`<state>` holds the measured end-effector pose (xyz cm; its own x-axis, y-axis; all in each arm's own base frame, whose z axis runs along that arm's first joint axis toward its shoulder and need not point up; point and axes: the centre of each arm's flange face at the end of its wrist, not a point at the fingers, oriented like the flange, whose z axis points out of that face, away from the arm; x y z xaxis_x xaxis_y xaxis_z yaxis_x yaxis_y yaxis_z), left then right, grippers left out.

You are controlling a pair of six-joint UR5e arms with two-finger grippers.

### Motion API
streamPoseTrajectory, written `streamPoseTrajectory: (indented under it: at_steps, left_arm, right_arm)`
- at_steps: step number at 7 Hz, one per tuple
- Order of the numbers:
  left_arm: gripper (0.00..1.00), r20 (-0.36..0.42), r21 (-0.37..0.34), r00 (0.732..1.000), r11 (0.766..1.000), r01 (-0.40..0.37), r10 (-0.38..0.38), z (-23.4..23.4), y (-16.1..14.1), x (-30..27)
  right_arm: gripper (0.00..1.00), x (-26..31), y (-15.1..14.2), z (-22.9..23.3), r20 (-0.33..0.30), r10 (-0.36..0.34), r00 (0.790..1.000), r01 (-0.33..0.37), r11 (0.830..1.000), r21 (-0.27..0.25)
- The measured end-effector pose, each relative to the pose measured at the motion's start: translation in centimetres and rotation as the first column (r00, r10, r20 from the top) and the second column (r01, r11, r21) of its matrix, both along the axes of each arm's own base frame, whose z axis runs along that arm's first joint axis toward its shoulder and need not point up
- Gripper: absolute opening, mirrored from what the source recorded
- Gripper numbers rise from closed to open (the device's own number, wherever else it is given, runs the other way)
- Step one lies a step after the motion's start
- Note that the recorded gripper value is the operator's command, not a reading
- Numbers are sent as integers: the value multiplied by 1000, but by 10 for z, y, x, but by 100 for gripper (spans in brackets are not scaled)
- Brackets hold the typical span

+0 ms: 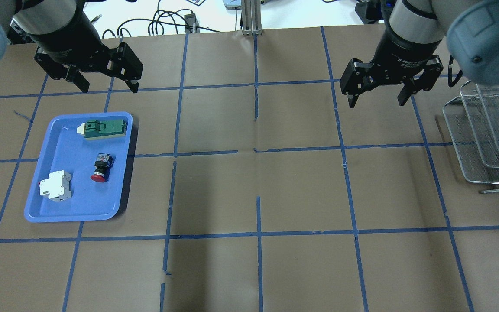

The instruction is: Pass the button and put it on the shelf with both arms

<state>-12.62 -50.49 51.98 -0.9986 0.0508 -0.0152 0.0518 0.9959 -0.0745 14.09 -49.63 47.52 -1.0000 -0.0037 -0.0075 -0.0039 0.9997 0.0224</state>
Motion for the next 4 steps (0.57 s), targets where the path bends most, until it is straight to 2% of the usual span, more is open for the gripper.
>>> streamPoseTrajectory:
  at_steps: [4]
  left_arm:
    - [100,1,6,1000,1000,-1,1,-3,2,0]
  right_arm:
    - [100,0,0,0,0,0,1000,0,1000,0]
